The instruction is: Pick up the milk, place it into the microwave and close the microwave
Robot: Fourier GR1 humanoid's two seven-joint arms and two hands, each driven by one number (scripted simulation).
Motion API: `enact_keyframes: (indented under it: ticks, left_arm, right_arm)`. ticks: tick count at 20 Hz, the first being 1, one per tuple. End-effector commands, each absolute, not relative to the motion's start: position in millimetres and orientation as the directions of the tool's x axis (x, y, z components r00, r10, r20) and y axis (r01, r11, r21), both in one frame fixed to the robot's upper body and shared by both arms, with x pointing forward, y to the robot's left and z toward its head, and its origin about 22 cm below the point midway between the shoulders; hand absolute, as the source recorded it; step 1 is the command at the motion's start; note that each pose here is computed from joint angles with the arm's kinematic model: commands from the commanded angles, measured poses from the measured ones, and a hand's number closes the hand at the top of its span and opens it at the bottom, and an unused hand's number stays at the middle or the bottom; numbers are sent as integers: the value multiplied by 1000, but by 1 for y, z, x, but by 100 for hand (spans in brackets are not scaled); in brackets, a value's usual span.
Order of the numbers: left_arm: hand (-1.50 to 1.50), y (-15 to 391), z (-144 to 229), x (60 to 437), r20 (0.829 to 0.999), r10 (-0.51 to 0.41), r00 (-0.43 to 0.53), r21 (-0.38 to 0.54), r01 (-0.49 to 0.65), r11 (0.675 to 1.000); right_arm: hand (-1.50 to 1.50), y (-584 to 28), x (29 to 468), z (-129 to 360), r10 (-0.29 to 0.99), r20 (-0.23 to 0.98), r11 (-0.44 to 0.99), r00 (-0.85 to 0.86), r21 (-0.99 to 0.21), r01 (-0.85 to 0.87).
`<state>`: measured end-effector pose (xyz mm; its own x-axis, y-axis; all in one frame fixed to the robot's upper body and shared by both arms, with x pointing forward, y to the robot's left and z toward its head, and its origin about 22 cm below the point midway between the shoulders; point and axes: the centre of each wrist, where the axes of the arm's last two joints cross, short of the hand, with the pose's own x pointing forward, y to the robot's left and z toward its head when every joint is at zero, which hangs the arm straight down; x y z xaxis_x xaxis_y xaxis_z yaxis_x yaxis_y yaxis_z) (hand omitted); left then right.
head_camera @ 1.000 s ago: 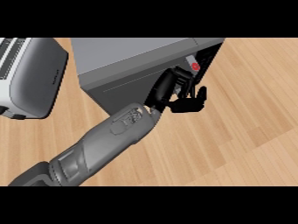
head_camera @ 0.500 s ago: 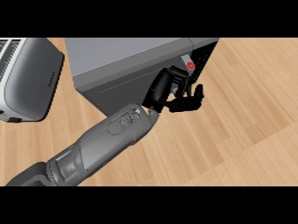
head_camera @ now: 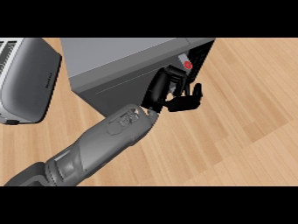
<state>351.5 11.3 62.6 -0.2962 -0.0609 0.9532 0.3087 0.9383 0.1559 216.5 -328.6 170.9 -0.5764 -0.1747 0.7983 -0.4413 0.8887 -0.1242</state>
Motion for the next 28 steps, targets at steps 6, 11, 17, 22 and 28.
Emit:
enact_keyframes:
  ticks: [6, 11, 17, 22, 28]
  left_arm:
    - [150, -21, 86, 352, 940, -32, -339, 159, 354, 922]
    - [150, -21, 85, 352, 938, -38, -344, 163, 342, 925]
    - [150, 4, 68, 370, 982, -53, -179, 62, 43, 997]
    - [150, 9, 57, 372, 984, -70, -164, 81, 61, 995]
    - [150, 38, 46, 383, 983, -126, -135, 137, 75, 988]
  right_arm:
    - [-150, -336, 220, 179, -195, 795, 884, -575, -111, -453]
    - [-150, -336, 222, 185, -215, 786, 879, -580, -103, -465]
    - [-150, -344, 221, 190, -206, 784, 894, -585, -92, -439]
    - [-150, -354, 216, 196, -178, 783, 912, -596, -95, -398]
    - [-150, -359, 211, 207, -149, 769, 924, -621, -115, -364]
